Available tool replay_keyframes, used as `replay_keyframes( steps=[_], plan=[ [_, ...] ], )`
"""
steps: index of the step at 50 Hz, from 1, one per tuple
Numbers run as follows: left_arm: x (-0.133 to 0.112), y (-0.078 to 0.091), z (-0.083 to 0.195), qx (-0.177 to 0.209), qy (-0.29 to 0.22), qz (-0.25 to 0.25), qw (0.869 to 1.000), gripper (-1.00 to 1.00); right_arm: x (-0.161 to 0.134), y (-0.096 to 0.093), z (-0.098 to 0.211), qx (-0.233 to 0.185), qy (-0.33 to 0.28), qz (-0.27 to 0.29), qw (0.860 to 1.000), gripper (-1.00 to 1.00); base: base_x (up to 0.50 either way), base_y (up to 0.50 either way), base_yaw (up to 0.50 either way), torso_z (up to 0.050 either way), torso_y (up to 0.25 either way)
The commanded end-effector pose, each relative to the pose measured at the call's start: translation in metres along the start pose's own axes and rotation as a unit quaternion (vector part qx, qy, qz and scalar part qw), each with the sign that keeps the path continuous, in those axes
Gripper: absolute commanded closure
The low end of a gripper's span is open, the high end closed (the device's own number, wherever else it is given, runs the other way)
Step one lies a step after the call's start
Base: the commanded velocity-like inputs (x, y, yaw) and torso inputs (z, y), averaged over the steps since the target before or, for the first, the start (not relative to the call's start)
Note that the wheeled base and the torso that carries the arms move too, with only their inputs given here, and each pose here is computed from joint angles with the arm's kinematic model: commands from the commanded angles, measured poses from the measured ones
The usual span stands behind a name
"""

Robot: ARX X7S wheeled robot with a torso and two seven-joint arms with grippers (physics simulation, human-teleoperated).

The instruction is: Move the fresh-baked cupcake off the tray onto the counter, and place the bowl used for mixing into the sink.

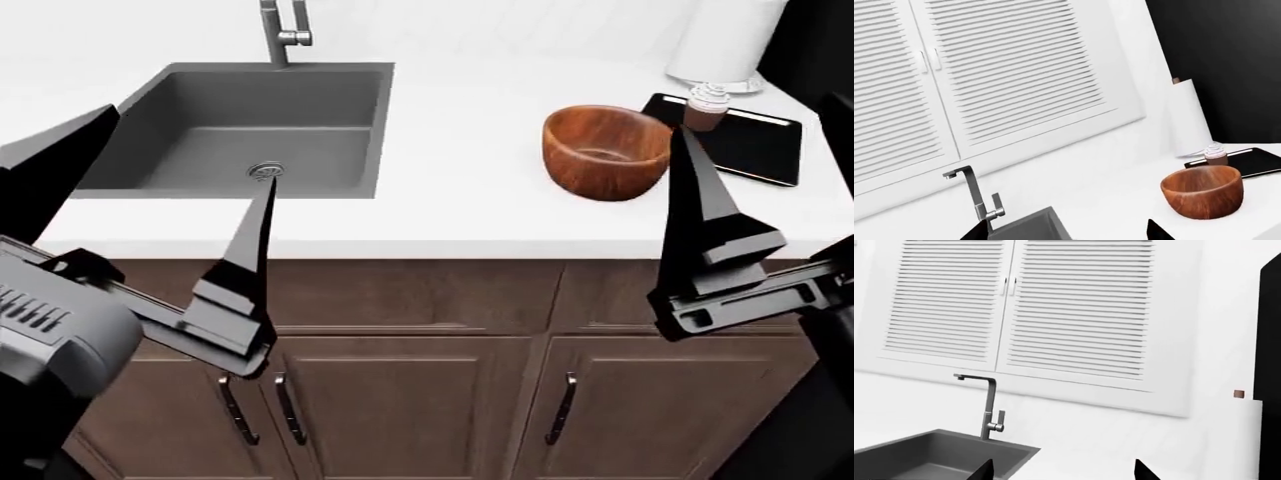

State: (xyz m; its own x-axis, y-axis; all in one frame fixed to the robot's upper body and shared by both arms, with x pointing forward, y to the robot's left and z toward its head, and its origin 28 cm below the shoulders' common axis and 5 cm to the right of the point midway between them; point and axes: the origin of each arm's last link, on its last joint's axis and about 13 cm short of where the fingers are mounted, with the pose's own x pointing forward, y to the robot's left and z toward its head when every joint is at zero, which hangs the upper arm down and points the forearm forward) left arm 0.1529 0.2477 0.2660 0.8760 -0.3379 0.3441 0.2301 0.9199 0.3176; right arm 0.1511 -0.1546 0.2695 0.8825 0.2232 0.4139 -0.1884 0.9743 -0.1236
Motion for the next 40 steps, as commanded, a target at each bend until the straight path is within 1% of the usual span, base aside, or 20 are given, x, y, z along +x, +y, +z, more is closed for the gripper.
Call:
replay_keyframes(
  steps=[1, 27, 28, 30, 32, 40],
  plan=[
    [0.002, 0.0, 0.003, -0.008, 0.002, 0.0, 1.0, -1.0, -0.001, 0.001, 0.002, 0.001, -0.006, 0.009, 1.0, -1.0, 0.0, -0.5, 0.0, 0.0, 0.0],
    [-0.004, 0.001, 0.004, -0.025, 0.001, 0.003, 1.0, -1.0, -0.002, 0.012, 0.008, 0.001, -0.019, 0.044, 0.999, -1.0, 0.01, -0.5, 0.0, 0.0, 0.0],
    [-0.004, 0.001, 0.004, -0.025, 0.001, 0.003, 1.0, -1.0, -0.002, 0.012, 0.008, 0.003, -0.014, 0.043, 0.999, -1.0, 0.2, -0.3, 0.0, 0.0, 0.0],
    [-0.004, 0.001, 0.004, -0.026, 0.001, 0.003, 1.0, -1.0, -0.001, 0.013, 0.01, 0.002, -0.021, 0.045, 0.999, -1.0, 0.1, -0.08, 0.0, 0.0, 0.0],
    [-0.005, 0.001, 0.006, -0.029, -0.001, 0.003, 1.0, -1.0, 0.001, 0.014, 0.008, 0.0, -0.01, 0.05, 0.999, -1.0, 0.0, 0.0, 0.0, 0.0, 0.0],
    [-0.005, 0.001, 0.006, -0.033, -0.003, 0.004, 0.999, -1.0, 0.002, 0.019, 0.015, 0.012, -0.023, 0.061, 0.998, -1.0, 0.0, 0.0, 0.0, 0.0, 0.0]
  ],
)
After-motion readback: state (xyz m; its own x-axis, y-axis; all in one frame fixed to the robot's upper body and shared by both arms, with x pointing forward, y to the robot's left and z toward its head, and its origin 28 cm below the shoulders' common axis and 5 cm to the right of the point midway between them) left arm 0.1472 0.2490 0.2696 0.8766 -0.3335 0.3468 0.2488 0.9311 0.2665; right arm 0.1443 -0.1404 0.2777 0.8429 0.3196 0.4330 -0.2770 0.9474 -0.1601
